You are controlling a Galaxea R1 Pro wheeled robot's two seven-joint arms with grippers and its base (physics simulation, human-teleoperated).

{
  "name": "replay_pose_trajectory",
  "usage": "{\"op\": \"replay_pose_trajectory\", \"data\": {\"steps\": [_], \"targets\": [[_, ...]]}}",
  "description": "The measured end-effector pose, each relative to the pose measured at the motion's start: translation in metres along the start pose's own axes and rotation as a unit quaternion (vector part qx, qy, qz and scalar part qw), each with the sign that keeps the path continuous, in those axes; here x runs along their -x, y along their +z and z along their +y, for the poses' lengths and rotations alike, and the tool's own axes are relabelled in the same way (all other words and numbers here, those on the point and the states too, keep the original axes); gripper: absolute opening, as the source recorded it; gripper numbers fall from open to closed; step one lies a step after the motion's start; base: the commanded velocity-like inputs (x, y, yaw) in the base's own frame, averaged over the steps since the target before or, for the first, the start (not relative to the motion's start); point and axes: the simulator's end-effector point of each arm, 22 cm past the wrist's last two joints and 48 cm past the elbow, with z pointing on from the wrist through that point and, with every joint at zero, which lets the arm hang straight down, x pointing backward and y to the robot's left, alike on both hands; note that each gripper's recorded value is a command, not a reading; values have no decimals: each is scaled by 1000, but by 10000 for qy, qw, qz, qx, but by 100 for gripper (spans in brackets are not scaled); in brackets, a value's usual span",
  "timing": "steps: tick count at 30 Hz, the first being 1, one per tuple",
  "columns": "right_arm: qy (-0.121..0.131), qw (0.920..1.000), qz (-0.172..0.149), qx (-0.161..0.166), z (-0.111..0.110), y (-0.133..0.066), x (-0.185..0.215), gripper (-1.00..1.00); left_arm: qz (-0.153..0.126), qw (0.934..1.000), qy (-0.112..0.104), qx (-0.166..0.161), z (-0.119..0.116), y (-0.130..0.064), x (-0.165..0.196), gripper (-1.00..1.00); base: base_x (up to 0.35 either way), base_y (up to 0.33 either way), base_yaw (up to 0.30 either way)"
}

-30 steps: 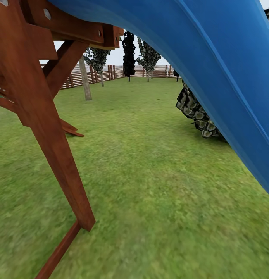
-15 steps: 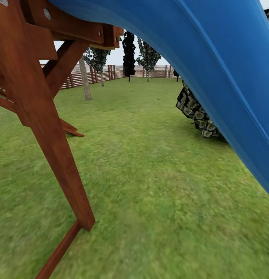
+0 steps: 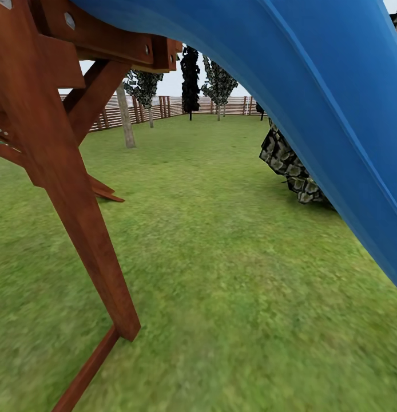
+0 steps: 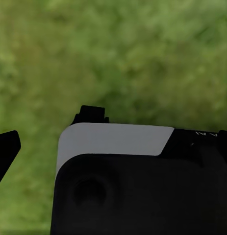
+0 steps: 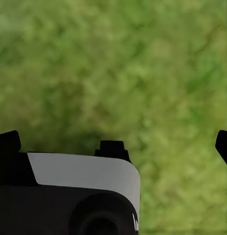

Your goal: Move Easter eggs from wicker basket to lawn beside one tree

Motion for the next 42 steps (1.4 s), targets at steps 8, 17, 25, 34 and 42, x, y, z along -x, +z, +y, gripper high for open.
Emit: {"op": "replay_pose_trajectory", "data": {"steps": [8,17,25,34,42], "targets": [[1,10000,-1,2,0,0,0,100,0,10000,-7,2,0,0,0,100,0,0,0],[1,10000,2,2,0,0,0,100,0,10000,-8,2,0,0,0,100,0,0,0],[1,10000,3,2,0,0,0,100,2,10000,-8,5,0,0,0,100,0,0,0],[1,10000,1,2,0,0,0,100,7,10000,-8,4,0,0,-1,100,0,0,0],[1,10000,10,2,0,0,-1,100,8,10000,-8,1,0,0,-1,100,0,0,0]]}}
